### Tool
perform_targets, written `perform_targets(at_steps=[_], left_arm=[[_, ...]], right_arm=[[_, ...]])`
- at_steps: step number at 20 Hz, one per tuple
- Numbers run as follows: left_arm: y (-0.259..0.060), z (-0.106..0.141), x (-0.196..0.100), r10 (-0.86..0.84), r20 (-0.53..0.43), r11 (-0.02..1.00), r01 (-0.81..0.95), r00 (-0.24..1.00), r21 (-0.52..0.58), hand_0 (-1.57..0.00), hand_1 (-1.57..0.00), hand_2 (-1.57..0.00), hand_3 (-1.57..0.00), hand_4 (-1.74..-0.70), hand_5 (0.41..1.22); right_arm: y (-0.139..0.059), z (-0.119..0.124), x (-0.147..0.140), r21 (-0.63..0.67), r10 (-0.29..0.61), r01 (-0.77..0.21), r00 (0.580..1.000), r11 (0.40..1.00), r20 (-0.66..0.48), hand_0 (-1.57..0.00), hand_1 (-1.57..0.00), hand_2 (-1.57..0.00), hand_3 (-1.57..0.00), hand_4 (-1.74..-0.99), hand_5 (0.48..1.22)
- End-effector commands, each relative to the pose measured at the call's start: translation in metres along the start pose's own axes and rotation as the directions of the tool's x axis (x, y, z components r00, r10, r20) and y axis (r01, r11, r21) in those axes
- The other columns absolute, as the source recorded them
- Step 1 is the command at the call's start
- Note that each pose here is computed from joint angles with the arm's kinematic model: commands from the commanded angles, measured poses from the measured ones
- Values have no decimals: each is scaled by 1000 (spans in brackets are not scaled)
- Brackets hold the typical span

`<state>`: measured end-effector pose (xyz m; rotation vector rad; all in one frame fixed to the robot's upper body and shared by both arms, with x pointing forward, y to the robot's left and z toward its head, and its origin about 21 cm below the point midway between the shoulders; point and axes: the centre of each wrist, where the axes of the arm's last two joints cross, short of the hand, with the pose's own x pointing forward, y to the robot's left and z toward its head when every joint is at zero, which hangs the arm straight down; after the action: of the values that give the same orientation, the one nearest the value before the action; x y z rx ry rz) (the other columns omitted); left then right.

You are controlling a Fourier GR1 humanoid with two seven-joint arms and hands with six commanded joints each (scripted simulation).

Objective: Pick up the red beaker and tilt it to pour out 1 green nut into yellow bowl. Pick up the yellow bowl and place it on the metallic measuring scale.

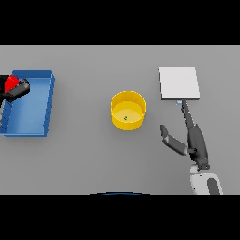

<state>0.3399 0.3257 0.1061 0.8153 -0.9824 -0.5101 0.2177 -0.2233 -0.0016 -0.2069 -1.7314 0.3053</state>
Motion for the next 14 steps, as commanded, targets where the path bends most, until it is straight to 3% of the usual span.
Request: perform_targets(at_steps=[1,3,6,9,12,14], left_arm=[[2,2,0,-12,-1,1000,12,1000,-23,-746,-604,-613,-577,-968,740],[2,0,-3,-26,-11,998,25,1000,-54,-477,-386,-392,-369,-878,710],[5,-1,-1,-10,5,997,10,1000,-71,-244,-197,-200,-189,-815,684],[6,-2,1,11,28,998,-10,1000,-59,-124,-100,-102,-96,-791,674],[12,-4,4,46,67,998,-44,997,-37,-63,-51,-52,-49,-785,674],[9,-5,4,52,89,998,-50,995,-29,-40,-32,-33,-31,-781,674]], right_arm=[[-1,2,1,-4,6,-6,1000,1000,-8,1,1,1,1,-1181,665],[-3,2,1,-10,14,-14,1000,1000,-24,1,1,1,1,-1184,667],[-1,1,3,-2,3,-3,1000,1000,-25,1,1,1,1,-1187,666],[-2,-2,2,5,10,-10,999,1000,-48,1,1,1,1,-1193,660],[3,-3,6,9,72,-72,996,997,-44,1,1,1,1,-1203,660],[5,-6,9,61,84,-83,996,995,-14,1,1,1,1,-1175,677]])
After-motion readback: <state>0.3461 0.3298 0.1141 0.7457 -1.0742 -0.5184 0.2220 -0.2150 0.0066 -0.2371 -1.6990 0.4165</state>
